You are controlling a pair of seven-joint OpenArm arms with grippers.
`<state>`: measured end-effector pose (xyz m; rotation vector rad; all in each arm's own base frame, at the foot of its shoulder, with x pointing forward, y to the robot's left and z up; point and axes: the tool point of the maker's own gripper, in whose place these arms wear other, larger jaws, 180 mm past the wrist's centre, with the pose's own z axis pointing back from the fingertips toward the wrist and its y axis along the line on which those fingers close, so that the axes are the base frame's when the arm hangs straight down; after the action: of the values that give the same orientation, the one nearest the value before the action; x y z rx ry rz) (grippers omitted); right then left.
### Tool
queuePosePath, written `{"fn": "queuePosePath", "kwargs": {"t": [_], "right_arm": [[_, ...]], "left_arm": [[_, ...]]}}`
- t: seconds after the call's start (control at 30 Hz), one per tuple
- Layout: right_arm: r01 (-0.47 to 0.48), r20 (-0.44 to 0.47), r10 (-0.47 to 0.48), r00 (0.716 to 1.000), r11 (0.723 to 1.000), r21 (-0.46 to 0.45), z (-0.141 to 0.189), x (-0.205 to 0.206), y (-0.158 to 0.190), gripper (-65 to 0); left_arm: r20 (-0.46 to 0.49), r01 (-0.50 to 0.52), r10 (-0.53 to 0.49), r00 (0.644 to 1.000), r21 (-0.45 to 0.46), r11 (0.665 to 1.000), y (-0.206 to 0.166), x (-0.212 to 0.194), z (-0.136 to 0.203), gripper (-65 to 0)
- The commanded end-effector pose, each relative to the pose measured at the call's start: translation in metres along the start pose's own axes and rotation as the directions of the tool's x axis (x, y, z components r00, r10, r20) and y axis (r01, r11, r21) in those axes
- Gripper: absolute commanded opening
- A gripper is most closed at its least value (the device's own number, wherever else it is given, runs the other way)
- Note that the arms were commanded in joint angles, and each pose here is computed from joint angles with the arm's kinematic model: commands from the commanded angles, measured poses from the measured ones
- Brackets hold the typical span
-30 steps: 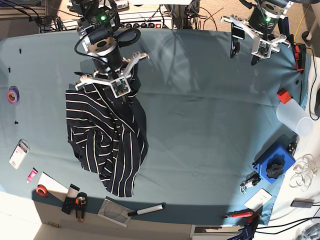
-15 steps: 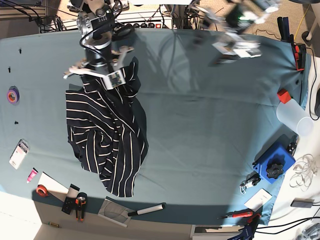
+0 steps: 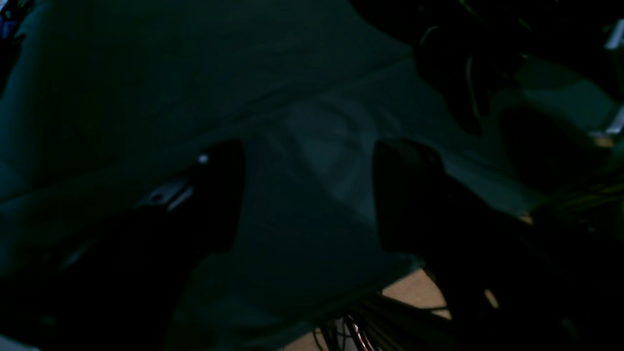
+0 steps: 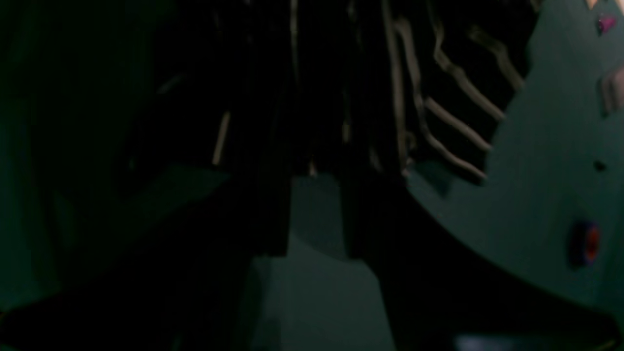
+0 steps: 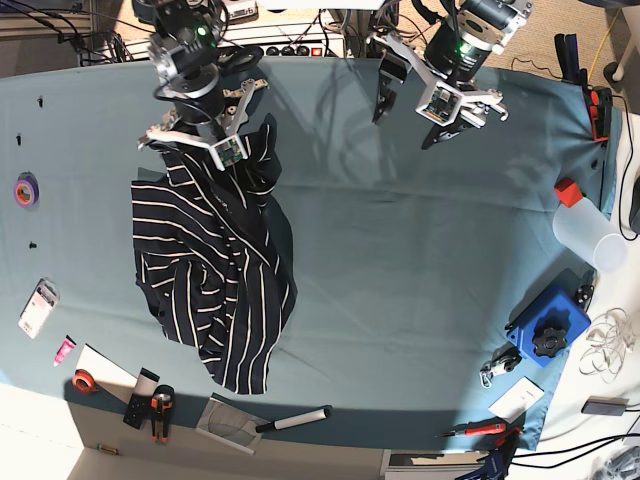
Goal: Layout the t-shirt on the table in an organized manner, then fold the t-shirt properly
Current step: 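Grasp the shirt fabric with the right gripper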
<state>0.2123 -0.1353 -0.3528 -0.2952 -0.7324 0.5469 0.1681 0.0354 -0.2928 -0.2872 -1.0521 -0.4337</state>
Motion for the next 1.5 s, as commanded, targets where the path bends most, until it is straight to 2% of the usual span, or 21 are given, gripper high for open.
{"fn": "queuePosePath", "kwargs": {"t": [0.0, 0.27, 0.3, 0.43, 0.53, 0.7, 1.0, 1.13, 1.2, 1.27, 1.4, 1.43, 1.47], "right_arm": [[0.006, 0.046, -0.005, 0.999, 1.000, -0.015, 0.002, 0.011, -0.004, -47.1], [-0.003, 0.060, 0.006, 0.998, 0.998, -0.060, 0.003, 0.016, -0.008, -46.8], [0.003, 0.065, 0.001, 0.998, 0.999, -0.051, 0.003, 0.017, -0.006, -45.3], [0.004, 0.061, -0.001, 0.998, 0.999, -0.048, 0.003, 0.016, -0.006, -32.3], [0.006, 0.069, -0.003, 0.998, 0.999, -0.047, 0.003, 0.018, -0.006, -32.1], [0.115, 0.077, -0.121, 0.990, 0.990, 0.084, -0.001, 0.024, 0.021, -32.1], [0.142, -0.038, -0.140, 0.989, 0.986, 0.082, -0.044, 0.007, 0.038, -32.1], [0.110, -0.096, -0.105, 0.990, 0.993, 0.049, -0.046, -0.006, 0.034, -32.1], [0.098, -0.095, -0.095, 0.991, 0.994, 0.037, -0.046, -0.006, 0.032, -32.2], [0.099, -0.091, -0.095, 0.991, 0.994, 0.037, -0.046, -0.005, 0.032, -36.9], [0.099, -0.088, -0.095, 0.992, 0.994, 0.037, -0.046, -0.005, 0.032, -61.8], [0.098, -0.083, -0.095, 0.992, 0.994, 0.037, -0.046, -0.004, 0.031, -65.0], [0.098, -0.075, -0.095, 0.993, 0.994, 0.037, -0.046, -0.002, 0.031, -65.0]], "left_arm": [[0.037, -0.003, 0.003, 0.999, -0.003, 1.000, -0.001, 0.009, 0.003, -23.3], [0.037, -0.003, 0.003, 0.999, -0.003, 1.000, -0.001, 0.009, 0.003, -23.3], [0.037, -0.003, 0.003, 0.999, -0.003, 1.000, -0.001, 0.010, 0.003, -23.3], [0.037, -0.003, 0.003, 0.999, -0.003, 1.000, -0.001, 0.009, 0.003, -23.3], [0.037, -0.003, 0.003, 0.999, -0.003, 1.000, -0.001, 0.009, 0.003, -23.3], [0.039, -0.003, 0.003, 0.999, -0.004, 1.000, -0.001, 0.010, 0.003, -23.3], [0.039, -0.003, 0.003, 0.999, -0.003, 1.000, -0.001, 0.010, 0.003, -23.3], [0.039, -0.003, 0.003, 0.999, -0.004, 1.000, -0.001, 0.010, 0.003, -23.3], [0.040, -0.003, 0.003, 0.999, -0.004, 1.000, -0.001, 0.010, 0.003, -23.3], [0.041, -0.003, 0.003, 0.999, -0.003, 1.000, -0.001, 0.010, 0.003, -23.3], [0.040, -0.003, 0.003, 0.999, -0.004, 1.000, -0.001, 0.010, 0.003, -23.3], [0.041, -0.003, 0.003, 0.999, -0.004, 1.000, -0.001, 0.010, 0.003, -23.3], [0.040, -0.003, 0.003, 0.999, -0.004, 1.000, -0.001, 0.010, 0.003, -23.3]]}}
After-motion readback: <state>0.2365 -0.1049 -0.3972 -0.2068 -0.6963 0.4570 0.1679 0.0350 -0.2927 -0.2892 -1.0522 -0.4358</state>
